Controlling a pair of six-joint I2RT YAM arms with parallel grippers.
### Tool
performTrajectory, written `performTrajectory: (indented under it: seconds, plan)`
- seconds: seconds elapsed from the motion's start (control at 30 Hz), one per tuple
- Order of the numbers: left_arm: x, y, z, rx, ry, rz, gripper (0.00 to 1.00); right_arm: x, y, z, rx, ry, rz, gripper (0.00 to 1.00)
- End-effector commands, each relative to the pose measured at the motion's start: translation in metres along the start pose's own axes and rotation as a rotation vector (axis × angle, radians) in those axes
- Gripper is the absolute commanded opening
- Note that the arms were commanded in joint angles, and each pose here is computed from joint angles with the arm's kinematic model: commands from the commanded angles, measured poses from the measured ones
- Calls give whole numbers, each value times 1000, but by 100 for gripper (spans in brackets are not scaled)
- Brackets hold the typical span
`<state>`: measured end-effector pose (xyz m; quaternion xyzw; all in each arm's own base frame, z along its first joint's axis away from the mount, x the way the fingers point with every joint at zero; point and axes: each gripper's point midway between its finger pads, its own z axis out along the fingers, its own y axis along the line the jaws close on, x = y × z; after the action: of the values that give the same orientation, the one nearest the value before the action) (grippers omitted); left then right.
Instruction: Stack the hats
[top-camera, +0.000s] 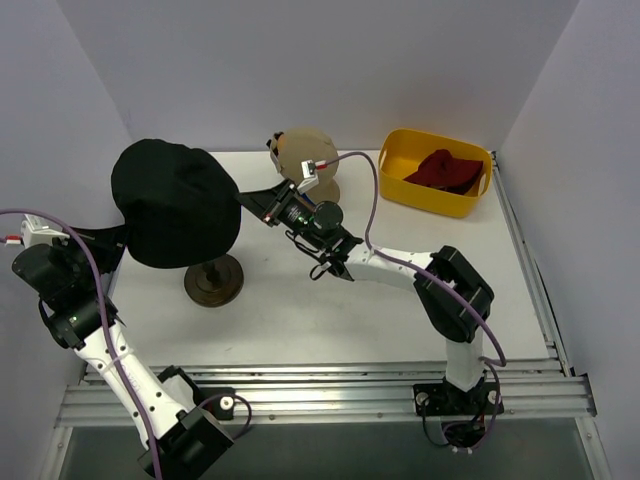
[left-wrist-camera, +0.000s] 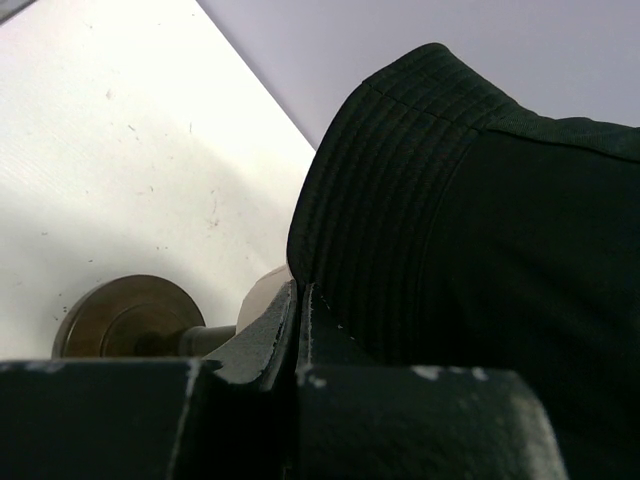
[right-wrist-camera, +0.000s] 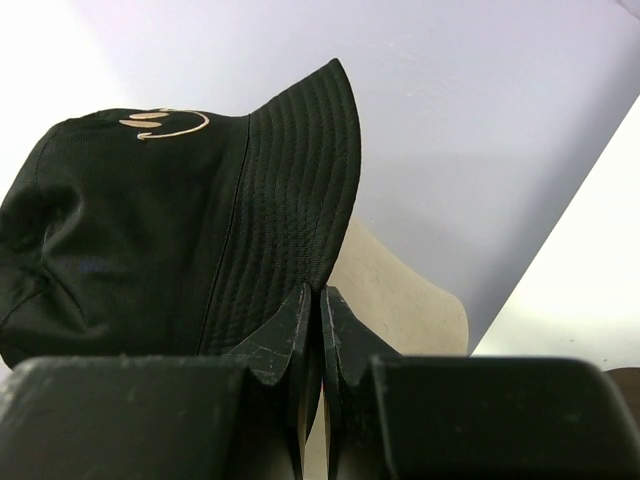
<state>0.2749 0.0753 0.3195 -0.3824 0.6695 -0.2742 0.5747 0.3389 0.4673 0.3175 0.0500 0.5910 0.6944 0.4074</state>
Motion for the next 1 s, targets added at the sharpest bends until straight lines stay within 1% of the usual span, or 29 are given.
performTrajectory:
  seconds: [0.0, 0.27, 0.43, 0.6, 0.73, 0.77, 0.8, 0.87, 0.9, 0.93, 0.97]
  plan:
    - [5, 11, 1, -24, 10, 23, 2, -5, -5, -3, 2, -9, -28, 0]
    - [9, 28, 7, -57, 17, 17, 2, -1, -23, -1, 36, -2, -36, 0]
    - [12, 36, 10, -72, 19, 15, 2, 0, -25, -1, 37, 2, -43, 0]
    - [12, 36, 10, -69, 20, 13, 2, -2, -25, -3, 43, 2, -54, 0]
    - [7, 23, 5, -54, 9, 21, 3, -7, -16, -3, 31, -2, -70, 0]
    - [2, 14, 1, -47, -4, 32, 8, -11, -9, -3, 30, -6, -86, 3]
    - [-1, 11, -1, -49, -17, 37, 20, -14, -7, -2, 31, -8, -97, 4]
    - [-5, 4, -7, -55, -30, 41, 32, -22, -2, -1, 39, -13, -131, 12]
    - [-13, -2, -9, -60, -54, 54, 42, -29, 7, -2, 31, -26, -140, 15]
    - [-14, -3, -10, -66, -60, 56, 46, -33, 9, -3, 31, -33, -147, 21]
    - [-16, -3, -11, -75, -62, 51, 49, -38, 11, -4, 33, -38, -154, 24]
